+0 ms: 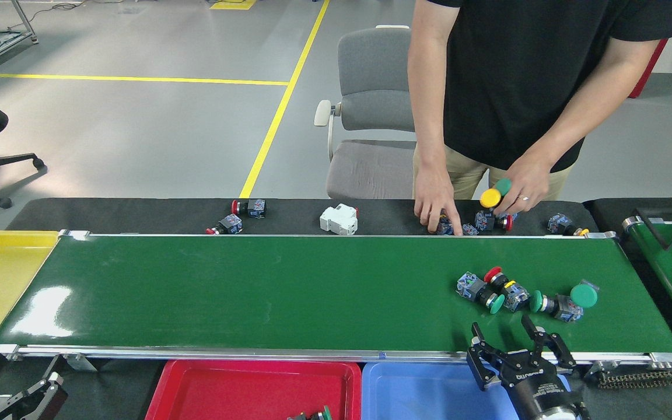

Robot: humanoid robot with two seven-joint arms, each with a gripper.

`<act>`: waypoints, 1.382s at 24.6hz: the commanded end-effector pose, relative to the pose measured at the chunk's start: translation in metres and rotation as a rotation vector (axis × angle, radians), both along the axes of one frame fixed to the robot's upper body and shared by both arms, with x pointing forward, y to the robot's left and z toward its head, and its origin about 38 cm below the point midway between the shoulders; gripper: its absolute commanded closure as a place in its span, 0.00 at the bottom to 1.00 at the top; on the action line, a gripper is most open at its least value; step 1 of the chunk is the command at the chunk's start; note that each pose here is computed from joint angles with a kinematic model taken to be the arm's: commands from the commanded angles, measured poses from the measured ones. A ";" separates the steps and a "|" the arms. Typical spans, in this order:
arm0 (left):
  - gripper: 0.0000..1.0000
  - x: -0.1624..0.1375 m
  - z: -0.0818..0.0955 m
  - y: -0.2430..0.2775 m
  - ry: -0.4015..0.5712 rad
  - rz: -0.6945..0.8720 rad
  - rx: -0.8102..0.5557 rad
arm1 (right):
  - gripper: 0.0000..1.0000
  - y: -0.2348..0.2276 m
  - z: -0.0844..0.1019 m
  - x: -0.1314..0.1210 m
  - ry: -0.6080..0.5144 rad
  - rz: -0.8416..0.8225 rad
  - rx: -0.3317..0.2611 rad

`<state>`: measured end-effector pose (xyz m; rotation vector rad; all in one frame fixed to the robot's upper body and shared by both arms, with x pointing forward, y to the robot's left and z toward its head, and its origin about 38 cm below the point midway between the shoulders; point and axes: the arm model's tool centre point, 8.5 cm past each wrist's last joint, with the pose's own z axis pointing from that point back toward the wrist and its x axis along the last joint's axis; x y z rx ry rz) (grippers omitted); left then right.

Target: Pick switch part from conveyor to tray

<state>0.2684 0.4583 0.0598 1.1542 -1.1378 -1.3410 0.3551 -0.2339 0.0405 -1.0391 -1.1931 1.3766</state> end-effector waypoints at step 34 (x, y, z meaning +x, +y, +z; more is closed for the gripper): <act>0.00 0.029 0.012 -0.019 -0.037 -0.065 0.030 | 0.75 0.070 -0.004 0.082 0.054 0.099 0.029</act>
